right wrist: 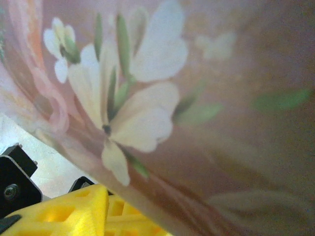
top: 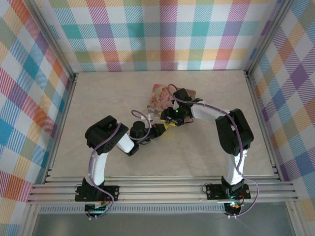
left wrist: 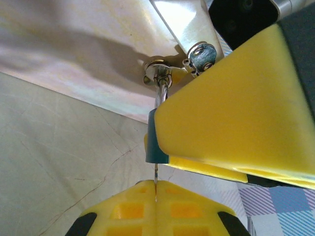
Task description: Unlock a padlock with a key
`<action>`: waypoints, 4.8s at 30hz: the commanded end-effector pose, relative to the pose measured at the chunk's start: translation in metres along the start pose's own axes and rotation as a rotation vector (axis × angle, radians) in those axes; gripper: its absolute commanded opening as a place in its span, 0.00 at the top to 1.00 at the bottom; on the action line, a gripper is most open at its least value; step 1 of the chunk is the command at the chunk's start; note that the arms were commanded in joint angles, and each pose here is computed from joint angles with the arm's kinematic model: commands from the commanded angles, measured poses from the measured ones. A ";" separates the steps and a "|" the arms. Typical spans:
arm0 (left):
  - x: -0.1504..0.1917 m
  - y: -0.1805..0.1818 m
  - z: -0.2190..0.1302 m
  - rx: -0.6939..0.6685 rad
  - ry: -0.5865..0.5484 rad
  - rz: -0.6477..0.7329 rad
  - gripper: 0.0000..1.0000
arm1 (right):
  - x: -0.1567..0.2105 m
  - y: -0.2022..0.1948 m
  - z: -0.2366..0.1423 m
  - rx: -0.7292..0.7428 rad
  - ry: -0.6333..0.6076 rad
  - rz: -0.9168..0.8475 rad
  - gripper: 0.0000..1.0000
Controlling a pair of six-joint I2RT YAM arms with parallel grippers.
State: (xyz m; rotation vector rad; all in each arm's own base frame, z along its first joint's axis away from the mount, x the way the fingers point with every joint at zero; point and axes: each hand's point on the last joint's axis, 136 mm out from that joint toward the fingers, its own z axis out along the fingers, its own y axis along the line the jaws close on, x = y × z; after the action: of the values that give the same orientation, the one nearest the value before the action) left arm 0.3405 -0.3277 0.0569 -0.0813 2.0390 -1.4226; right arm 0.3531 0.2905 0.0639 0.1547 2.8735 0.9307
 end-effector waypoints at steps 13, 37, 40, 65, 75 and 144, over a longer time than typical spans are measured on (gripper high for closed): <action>-0.004 -0.015 0.000 0.007 0.018 0.057 1.00 | 0.023 -0.020 -0.022 0.115 0.024 0.094 0.33; -0.006 -0.030 0.000 0.027 0.059 0.115 1.00 | 0.005 -0.016 -0.004 0.045 -0.051 0.105 0.41; -0.007 -0.033 -0.001 0.040 0.059 0.117 1.00 | 0.006 -0.017 0.000 0.043 -0.040 0.109 0.42; -0.017 -0.039 -0.003 0.019 0.078 0.174 1.00 | 0.012 -0.018 0.007 0.028 -0.001 0.117 0.88; -0.026 -0.044 -0.012 -0.048 0.072 0.213 0.83 | 0.009 -0.011 0.002 0.008 -0.008 0.170 1.00; -0.026 -0.024 0.003 0.013 -0.096 -0.133 1.00 | 0.006 0.004 -0.009 -0.021 -0.001 0.377 1.00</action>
State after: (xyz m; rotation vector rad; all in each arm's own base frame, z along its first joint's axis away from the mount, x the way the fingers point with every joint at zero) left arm 0.3540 -0.3200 0.0789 -0.3506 2.0191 -1.4710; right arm 0.3628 0.2823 0.0726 0.5955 2.8013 0.9277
